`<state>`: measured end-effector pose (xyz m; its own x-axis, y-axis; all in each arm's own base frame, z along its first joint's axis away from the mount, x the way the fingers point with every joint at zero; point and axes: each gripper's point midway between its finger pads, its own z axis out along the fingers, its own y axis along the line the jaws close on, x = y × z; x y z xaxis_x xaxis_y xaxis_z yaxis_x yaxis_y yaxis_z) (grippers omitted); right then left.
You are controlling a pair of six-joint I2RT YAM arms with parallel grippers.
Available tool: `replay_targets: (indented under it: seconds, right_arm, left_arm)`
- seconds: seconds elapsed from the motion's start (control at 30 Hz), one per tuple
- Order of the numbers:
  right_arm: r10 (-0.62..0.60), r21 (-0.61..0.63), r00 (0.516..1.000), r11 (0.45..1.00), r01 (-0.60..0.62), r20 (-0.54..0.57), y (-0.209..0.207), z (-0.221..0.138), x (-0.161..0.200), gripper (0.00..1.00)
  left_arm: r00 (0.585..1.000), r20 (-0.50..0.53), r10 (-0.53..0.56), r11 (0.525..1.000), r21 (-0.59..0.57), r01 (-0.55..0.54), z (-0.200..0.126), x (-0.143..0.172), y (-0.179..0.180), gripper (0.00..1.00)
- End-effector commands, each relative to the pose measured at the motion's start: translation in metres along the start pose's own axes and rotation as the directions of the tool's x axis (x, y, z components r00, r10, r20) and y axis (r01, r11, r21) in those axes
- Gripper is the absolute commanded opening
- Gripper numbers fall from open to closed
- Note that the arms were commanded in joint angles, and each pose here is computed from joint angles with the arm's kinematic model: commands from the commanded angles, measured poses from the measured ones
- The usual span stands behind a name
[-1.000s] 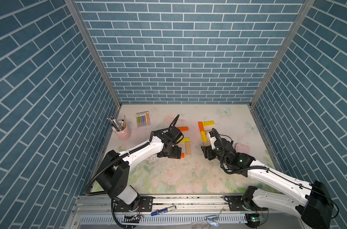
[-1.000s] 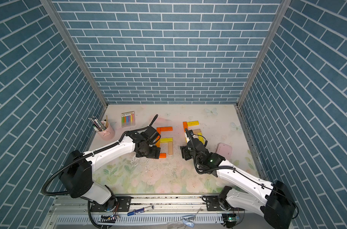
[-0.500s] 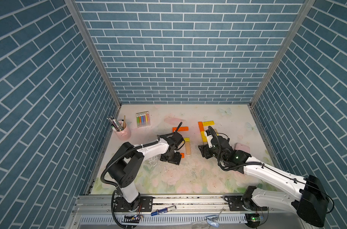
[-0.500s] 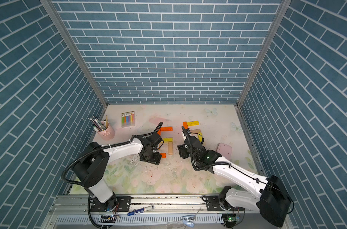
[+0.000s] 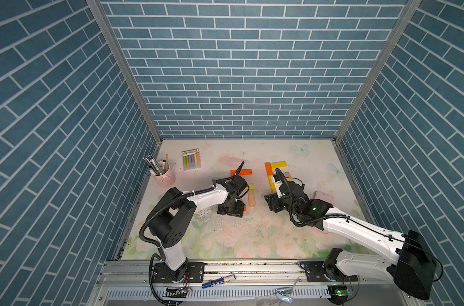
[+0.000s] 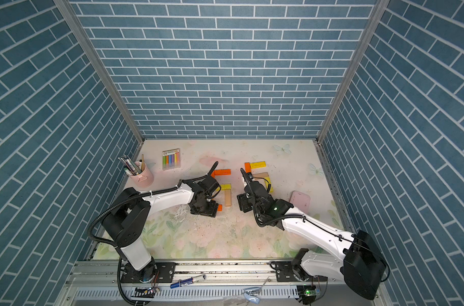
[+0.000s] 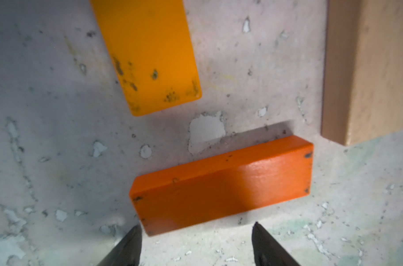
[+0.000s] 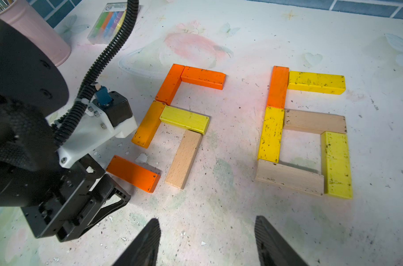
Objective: Assemble the number 6 with building blocks
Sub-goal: Assemble the building block at the center of the board.
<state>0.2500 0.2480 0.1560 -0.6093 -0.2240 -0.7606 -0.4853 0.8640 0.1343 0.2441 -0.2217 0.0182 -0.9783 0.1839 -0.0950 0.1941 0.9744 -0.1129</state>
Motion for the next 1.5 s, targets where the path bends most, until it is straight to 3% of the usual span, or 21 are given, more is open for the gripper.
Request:
replay_targets:
  seconds: [0.0, 0.3, 1.47]
  right_arm:
    - [-0.009, -0.008, 1.0, 1.0, 0.009, 0.013, 0.003, -0.001, -0.009, 0.67]
    - [-0.012, -0.006, 1.0, 1.0, 0.012, 0.012, 0.001, -0.002, -0.005, 0.67]
    - [-0.024, 0.042, 1.0, 0.999, 0.024, 0.005, -0.009, -0.001, 0.002, 0.65]
  left_arm:
    - [0.999, 0.006, -0.037, 0.999, -0.023, 0.037, 0.01, -0.003, 0.0, 0.75]
    - [1.0, 0.008, -0.028, 0.997, -0.07, 0.028, 0.01, -0.009, -0.002, 0.74]
    - [0.999, 0.033, 0.035, 0.997, -0.072, -0.033, 0.002, -0.032, -0.013, 0.69]
